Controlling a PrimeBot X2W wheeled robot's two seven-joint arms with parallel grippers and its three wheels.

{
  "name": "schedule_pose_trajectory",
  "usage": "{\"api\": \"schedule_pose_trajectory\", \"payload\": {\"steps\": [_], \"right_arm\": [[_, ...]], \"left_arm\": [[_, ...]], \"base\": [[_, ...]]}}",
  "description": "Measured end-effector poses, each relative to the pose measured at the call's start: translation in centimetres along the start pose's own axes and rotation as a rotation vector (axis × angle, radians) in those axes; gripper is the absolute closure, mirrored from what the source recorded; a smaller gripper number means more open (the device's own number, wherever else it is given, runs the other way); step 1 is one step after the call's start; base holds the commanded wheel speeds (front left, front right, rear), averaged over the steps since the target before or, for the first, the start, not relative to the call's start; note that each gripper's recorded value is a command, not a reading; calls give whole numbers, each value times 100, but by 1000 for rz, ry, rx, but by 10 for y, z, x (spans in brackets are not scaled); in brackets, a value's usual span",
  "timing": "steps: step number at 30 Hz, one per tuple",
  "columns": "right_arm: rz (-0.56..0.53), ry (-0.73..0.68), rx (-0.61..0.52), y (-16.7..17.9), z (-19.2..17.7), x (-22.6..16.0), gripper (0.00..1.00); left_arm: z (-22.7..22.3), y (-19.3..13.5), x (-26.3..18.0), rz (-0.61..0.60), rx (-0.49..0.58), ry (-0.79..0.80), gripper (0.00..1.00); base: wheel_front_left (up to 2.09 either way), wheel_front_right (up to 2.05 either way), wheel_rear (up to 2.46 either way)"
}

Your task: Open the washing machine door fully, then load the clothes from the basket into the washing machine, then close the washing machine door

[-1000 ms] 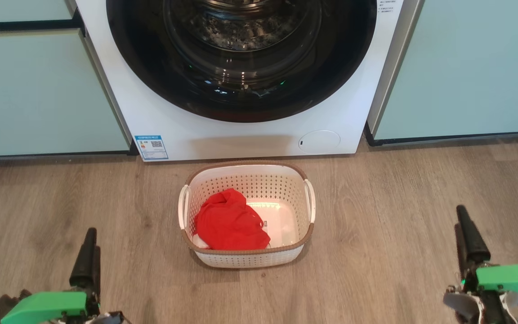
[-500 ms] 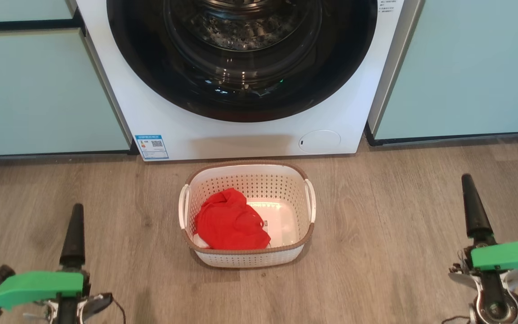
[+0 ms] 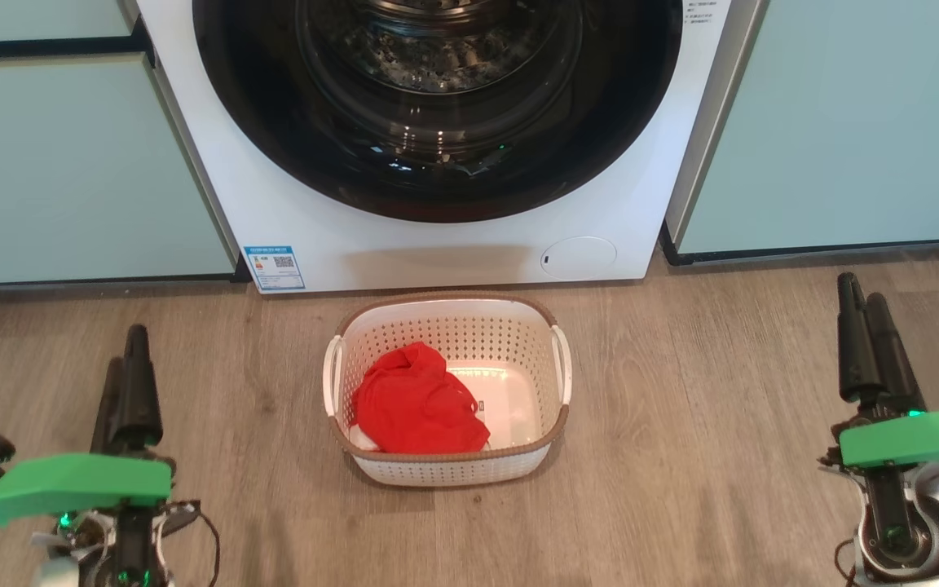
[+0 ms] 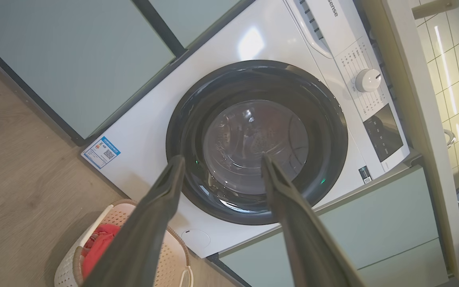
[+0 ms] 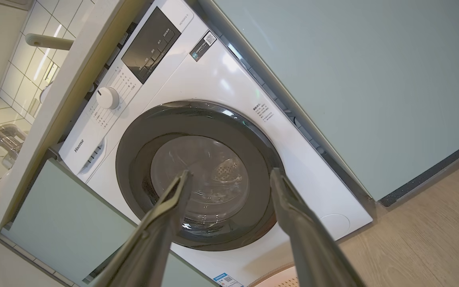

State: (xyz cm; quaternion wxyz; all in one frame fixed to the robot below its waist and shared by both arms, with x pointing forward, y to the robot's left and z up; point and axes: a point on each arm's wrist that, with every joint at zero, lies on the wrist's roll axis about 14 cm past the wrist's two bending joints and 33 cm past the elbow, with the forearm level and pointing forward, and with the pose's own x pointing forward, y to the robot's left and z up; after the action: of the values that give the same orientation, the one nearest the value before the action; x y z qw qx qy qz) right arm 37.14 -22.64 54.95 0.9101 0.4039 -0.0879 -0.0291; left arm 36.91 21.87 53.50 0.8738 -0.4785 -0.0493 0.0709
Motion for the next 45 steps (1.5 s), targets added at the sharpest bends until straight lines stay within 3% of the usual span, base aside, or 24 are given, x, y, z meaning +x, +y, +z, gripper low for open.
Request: {"api": "schedule_pose_trajectory", "payload": {"steps": [15, 28, 38, 45], "right_arm": [[117, -57, -247, 37, 12, 2, 0], [134, -31, -338, 39, -3, -1, 0], [122, 20, -369, 30, -22, -7, 0], [110, 52, -413, 21, -34, -12, 0]], "left_arm": [[6, -46, -3, -97, 236, -75, 0], [-23, -81, -13, -228, 471, -66, 0], [-54, -57, -22, -201, 614, 9, 0], [-64, -57, -25, -229, 704, 15, 0]], "base": [[0, 0, 0], [0, 0, 0], [0, 0, 0], [0, 0, 0]]}}
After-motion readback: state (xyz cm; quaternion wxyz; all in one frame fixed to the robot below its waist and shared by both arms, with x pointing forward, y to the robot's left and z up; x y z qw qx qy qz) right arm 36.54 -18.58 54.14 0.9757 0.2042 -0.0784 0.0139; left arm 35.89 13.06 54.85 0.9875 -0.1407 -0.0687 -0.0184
